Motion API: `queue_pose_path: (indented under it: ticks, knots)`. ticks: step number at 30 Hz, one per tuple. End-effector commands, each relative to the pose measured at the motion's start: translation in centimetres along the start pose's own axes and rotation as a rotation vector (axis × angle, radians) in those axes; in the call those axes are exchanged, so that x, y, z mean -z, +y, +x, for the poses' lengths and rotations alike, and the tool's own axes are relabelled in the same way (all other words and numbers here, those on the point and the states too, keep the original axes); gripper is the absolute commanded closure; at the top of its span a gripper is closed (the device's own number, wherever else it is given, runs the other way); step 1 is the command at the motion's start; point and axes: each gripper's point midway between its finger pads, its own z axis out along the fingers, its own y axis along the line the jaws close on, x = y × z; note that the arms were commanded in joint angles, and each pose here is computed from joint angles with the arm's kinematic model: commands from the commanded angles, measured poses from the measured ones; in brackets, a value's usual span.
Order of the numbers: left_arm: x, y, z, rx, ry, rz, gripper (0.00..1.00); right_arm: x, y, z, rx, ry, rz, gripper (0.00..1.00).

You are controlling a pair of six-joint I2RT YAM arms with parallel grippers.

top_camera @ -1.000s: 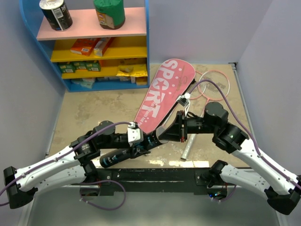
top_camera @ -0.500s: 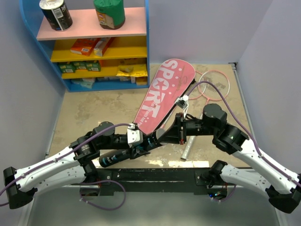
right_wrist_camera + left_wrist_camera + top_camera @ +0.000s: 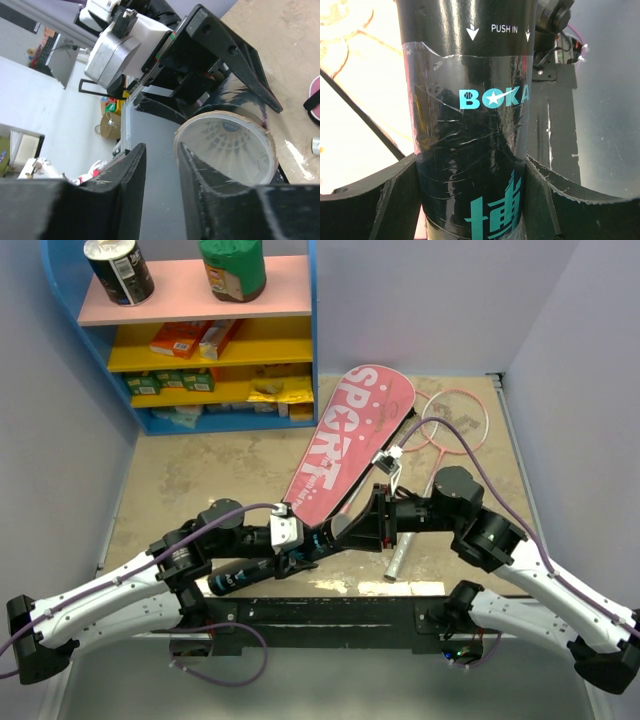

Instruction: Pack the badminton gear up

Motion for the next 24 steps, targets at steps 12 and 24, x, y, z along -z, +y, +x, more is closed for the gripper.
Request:
queue_pose_path:
  ticks: [12,24]
  knots:
    - [0.6,0.5,-4.1,-0.068,-0.156,-0.025,1.00,-2.2,-1.4,-0.9,-0.058,-0.054,0.025,0.55]
    - [1.8,0.1,-5.6,-0.093,-0.222,-0.034,1.00,-1.9,-5.2,-0.3,-0.087,-0.081,0.199,0.56]
